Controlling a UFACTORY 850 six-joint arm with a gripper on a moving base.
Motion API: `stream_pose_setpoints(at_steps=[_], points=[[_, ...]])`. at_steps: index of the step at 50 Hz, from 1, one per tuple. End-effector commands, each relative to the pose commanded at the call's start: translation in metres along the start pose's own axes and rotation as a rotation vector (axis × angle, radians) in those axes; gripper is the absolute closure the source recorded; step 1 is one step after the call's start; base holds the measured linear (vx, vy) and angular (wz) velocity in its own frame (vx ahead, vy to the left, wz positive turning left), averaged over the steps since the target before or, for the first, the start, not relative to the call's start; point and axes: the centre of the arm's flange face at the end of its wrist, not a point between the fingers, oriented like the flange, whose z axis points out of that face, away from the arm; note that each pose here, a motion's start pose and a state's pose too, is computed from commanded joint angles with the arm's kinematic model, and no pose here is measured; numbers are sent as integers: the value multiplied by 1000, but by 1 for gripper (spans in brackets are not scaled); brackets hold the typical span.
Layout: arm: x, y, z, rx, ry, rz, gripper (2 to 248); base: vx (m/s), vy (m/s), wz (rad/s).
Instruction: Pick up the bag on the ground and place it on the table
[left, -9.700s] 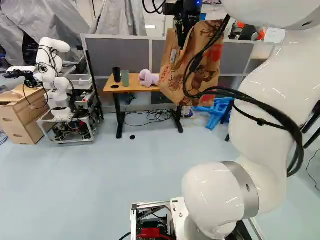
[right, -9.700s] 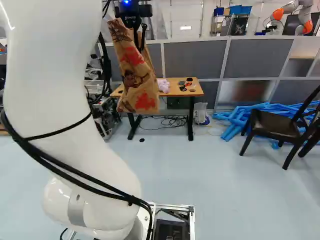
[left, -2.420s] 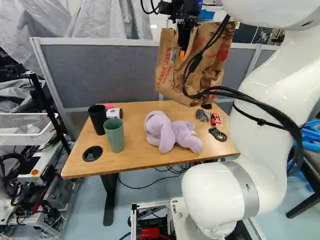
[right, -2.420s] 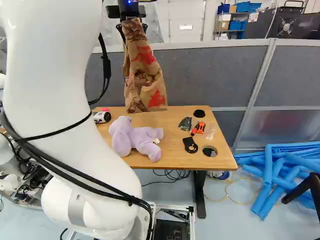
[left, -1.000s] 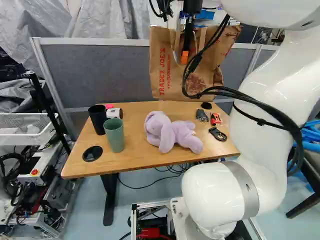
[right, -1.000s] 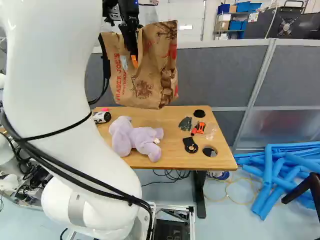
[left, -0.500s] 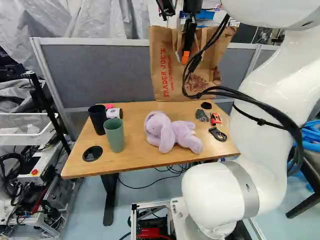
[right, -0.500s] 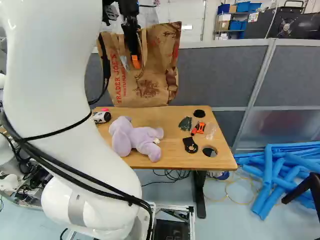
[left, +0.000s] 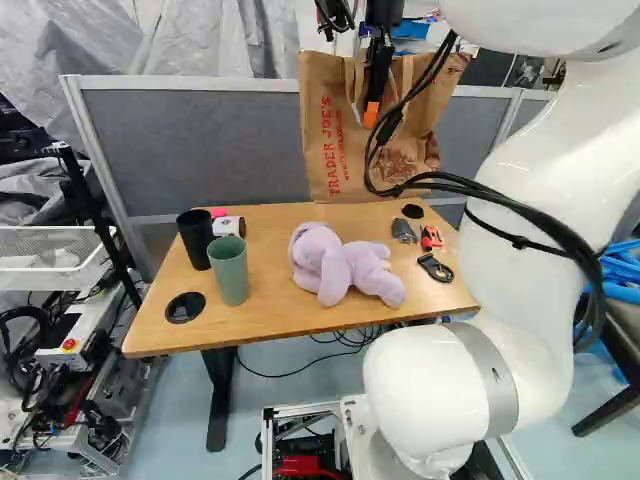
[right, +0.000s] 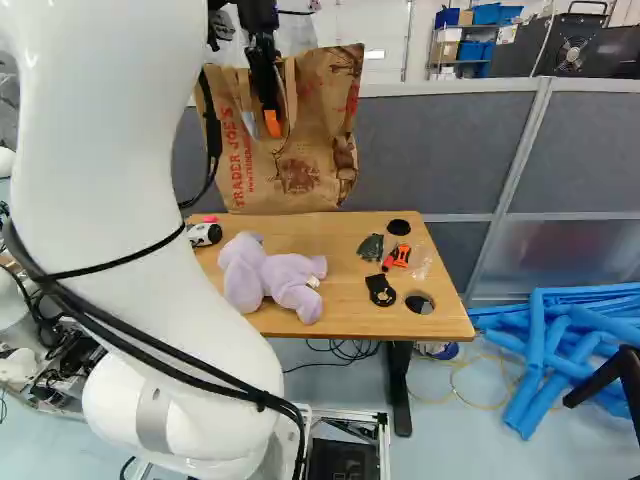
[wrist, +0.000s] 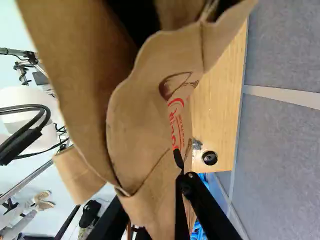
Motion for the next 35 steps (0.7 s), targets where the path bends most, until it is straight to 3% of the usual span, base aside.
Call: stream_pose_setpoints(at_steps=[16, 35], points=[[2, 27, 2, -8, 1, 0, 229, 0, 0, 0], [7, 70, 29, 16, -1, -4, 229, 0, 0, 0]])
